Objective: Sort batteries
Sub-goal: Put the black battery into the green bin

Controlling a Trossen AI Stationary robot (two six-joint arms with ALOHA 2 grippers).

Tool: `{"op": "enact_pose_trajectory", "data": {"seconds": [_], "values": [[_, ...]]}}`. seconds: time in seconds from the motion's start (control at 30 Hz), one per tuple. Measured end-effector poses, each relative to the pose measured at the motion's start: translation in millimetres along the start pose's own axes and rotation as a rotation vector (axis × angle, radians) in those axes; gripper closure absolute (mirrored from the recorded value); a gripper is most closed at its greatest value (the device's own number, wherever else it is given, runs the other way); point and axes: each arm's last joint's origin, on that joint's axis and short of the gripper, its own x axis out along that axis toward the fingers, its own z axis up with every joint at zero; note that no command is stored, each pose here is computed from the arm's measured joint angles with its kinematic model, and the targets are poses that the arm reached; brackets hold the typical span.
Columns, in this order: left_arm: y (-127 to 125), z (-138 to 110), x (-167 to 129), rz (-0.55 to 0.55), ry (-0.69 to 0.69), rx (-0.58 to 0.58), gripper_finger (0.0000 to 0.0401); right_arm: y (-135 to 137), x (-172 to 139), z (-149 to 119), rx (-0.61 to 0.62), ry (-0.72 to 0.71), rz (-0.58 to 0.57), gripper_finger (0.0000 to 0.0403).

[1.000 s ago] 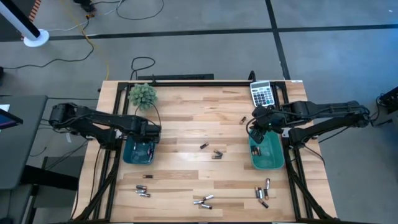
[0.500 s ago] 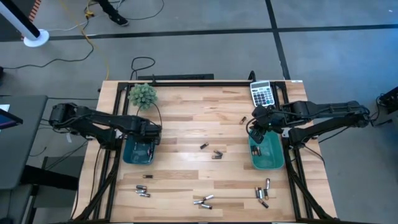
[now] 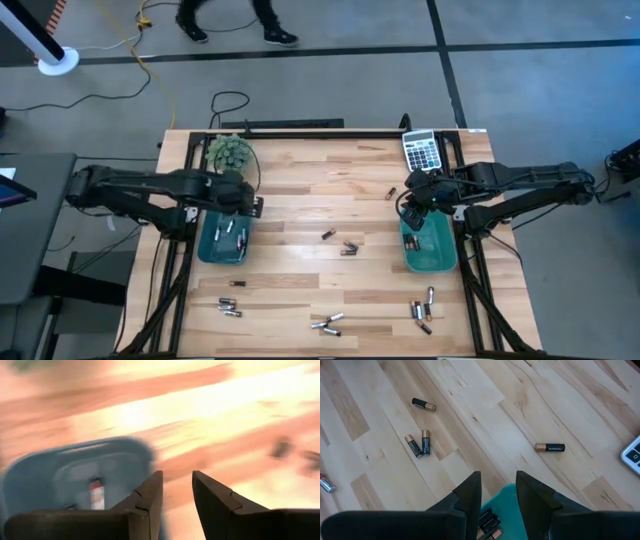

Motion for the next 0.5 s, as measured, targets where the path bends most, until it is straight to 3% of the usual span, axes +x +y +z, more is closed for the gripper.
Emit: {"op": "enact_pose_trajectory", "data": {"seconds": [0.23, 0.4, 0.5], "values": [[-43.2, -0.3, -36.4, -0.283, -0.178, 0.168, 0.0305, 0.0, 0.0, 0.0, -0.002, 0.000, 0.000, 0.0265], [-73.2, -4.4, -34.4, -0.273, -0.265, 0.379, 0.0330, 0.0, 0.0, -0.1, -0.017, 0.001, 0.000, 0.0265], [-92.1, -4.3, -25.5, -0.277, -0.287, 0.448, 0.0340, -0.1, 0.0, -0.2, -0.025, 0.002, -0.001, 0.0265]]}}
